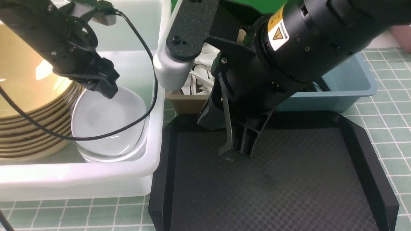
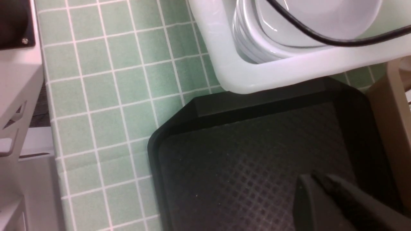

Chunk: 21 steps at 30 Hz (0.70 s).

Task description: On blue table put chopsticks spoon bowls plates into blue grey white boxes.

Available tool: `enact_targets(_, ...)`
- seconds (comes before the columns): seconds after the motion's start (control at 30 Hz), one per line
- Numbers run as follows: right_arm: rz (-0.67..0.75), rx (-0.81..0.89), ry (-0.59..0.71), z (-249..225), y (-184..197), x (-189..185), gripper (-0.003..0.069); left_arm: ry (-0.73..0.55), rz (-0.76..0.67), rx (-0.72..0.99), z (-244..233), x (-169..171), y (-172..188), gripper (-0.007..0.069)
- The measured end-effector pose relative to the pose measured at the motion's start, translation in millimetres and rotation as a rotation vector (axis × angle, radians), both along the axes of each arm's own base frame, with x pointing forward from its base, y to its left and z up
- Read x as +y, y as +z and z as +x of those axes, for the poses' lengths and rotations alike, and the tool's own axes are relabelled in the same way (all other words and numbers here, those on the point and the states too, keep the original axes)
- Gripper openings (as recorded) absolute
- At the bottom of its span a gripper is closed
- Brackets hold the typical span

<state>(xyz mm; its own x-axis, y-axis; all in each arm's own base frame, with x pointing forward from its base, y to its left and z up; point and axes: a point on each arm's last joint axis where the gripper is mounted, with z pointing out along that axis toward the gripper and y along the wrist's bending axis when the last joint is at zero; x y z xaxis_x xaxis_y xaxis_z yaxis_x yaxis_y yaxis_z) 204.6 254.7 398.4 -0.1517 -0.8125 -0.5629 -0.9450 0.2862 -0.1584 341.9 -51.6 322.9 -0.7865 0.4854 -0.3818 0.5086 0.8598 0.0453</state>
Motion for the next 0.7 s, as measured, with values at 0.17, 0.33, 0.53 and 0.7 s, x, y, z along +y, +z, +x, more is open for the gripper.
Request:
enact_targets(0.17,0.0,0.0,0.0,0.0,0.0,0.0,0.0062,-0.005,-0.001,-0.086,-6.5,1.4,32.0,0.0335)
enact_targets(0.33,-0.001,0.001,0.0,-0.1,-0.1,-0.1,0.0064,-0.001,-0.015,-0.21,-22.5,3.5,73.3,0.0331)
enact_targets(0.53,-0.001,0.001,0.0,-0.1,-0.1,-0.1,0.0065,0.099,0.026,-0.258,-47.8,14.6,98.5,0.0173)
enact_targets(0.7,-0.002,0.002,0.0,-0.1,-0.1,-0.1,0.0065,0.173,0.094,-0.133,-59.5,22.9,60.5,0.0006)
